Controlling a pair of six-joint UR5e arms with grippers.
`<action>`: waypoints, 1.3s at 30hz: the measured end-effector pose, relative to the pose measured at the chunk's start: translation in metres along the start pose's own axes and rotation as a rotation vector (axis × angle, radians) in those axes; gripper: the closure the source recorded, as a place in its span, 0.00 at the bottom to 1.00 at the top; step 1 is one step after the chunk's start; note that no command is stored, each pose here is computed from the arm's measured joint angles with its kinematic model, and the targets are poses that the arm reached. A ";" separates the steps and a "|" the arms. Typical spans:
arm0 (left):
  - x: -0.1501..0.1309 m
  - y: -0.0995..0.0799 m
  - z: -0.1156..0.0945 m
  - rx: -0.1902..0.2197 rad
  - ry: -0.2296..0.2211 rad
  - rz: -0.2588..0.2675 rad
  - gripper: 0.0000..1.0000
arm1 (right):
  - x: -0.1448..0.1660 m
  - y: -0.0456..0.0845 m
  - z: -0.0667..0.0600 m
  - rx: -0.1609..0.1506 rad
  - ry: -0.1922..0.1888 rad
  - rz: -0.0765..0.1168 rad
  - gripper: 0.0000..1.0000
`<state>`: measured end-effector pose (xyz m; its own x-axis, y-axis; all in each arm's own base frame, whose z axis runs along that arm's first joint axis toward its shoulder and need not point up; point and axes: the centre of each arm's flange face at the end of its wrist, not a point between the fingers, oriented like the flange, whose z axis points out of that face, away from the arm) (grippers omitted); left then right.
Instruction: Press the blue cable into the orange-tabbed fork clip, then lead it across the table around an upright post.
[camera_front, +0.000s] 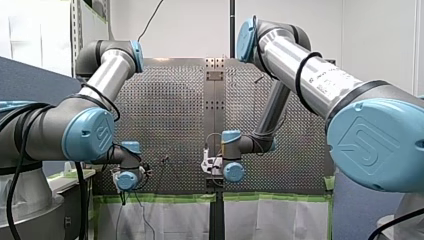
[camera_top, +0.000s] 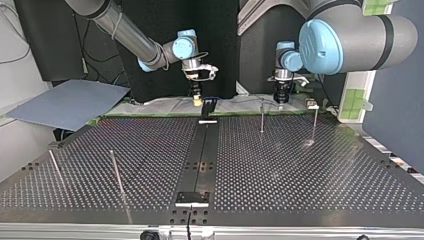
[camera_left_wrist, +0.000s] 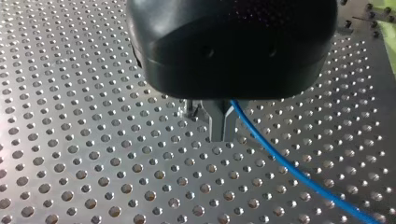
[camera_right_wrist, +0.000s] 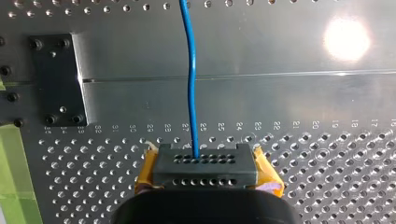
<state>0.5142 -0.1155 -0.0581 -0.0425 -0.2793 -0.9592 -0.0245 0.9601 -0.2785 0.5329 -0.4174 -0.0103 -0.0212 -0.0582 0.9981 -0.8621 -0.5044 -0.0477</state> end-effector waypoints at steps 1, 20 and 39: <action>-0.001 0.000 0.001 0.001 -0.002 -0.001 1.00 | 0.000 0.000 0.001 0.000 0.001 0.000 1.00; -0.011 -0.010 0.038 0.022 0.003 -0.027 1.00 | 0.005 0.024 0.015 -0.037 0.008 0.001 1.00; -0.021 -0.017 0.064 0.022 0.007 -0.004 1.00 | 0.029 0.058 0.058 -0.032 0.035 0.006 1.00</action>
<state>0.5797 -0.1249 -0.0366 -0.0493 -0.2830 -0.9579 -0.0024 0.9591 -0.2832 0.5116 -0.4988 0.0132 -0.0433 -0.0307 0.9986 -0.8776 -0.4765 -0.0527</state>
